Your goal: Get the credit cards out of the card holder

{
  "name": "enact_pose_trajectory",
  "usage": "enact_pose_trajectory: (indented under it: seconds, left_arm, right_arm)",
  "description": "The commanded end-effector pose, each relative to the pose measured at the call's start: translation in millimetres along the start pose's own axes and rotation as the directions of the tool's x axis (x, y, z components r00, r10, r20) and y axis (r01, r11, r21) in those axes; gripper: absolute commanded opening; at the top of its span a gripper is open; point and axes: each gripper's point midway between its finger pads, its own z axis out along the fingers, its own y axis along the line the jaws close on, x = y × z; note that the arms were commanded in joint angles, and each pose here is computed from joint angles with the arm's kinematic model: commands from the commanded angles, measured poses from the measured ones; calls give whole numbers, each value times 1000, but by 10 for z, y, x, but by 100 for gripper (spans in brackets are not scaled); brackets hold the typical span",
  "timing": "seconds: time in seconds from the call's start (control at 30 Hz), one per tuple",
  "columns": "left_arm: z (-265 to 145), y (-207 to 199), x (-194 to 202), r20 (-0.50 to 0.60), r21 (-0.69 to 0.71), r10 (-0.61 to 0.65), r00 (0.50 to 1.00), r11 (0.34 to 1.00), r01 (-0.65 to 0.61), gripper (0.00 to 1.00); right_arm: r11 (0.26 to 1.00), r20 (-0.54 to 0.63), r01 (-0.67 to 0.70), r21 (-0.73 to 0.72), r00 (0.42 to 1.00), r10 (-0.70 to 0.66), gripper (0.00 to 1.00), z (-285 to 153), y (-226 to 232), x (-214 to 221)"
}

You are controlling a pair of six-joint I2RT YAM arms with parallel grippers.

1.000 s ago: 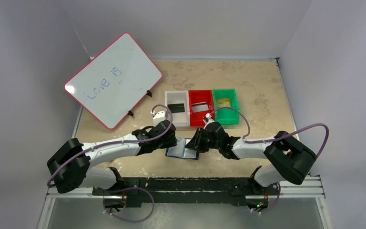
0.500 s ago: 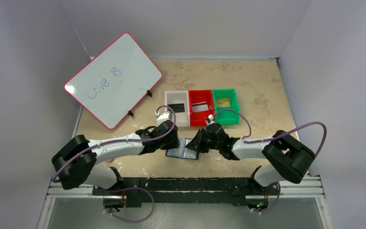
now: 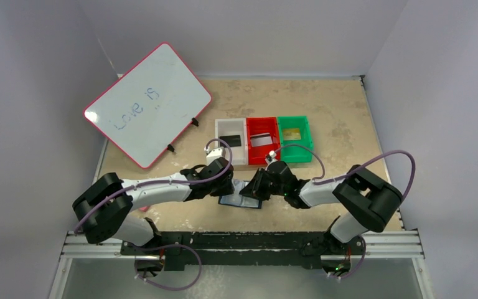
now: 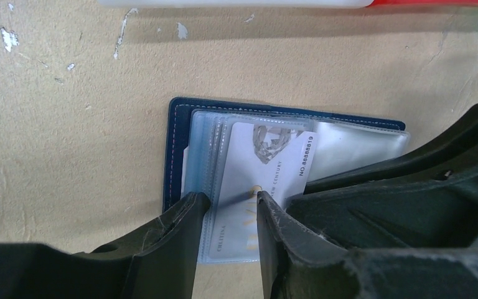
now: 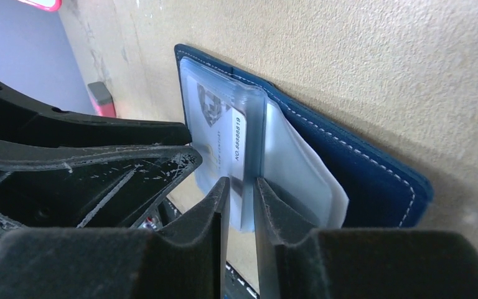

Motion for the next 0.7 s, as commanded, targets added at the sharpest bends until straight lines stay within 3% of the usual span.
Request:
enact_pose_trajectory:
  seconds: [0.0,0.27,0.67]
  left_arm:
    - [11,-22,19,-15,17,11,1000,1000,-11,35]
    - [52,172,123,-35,-44,25,999,999,-26,26]
    - [131,398,194,-46,-136,58,997,989,-64,22]
  right_arm:
    - [996,-20,-2,-91,1000,1,21,41,229,8]
    - [994,-12,-35,-103,999,33,0,14,184,7]
    - [992,-21,-48,-112,999,46,0,-128,61,41]
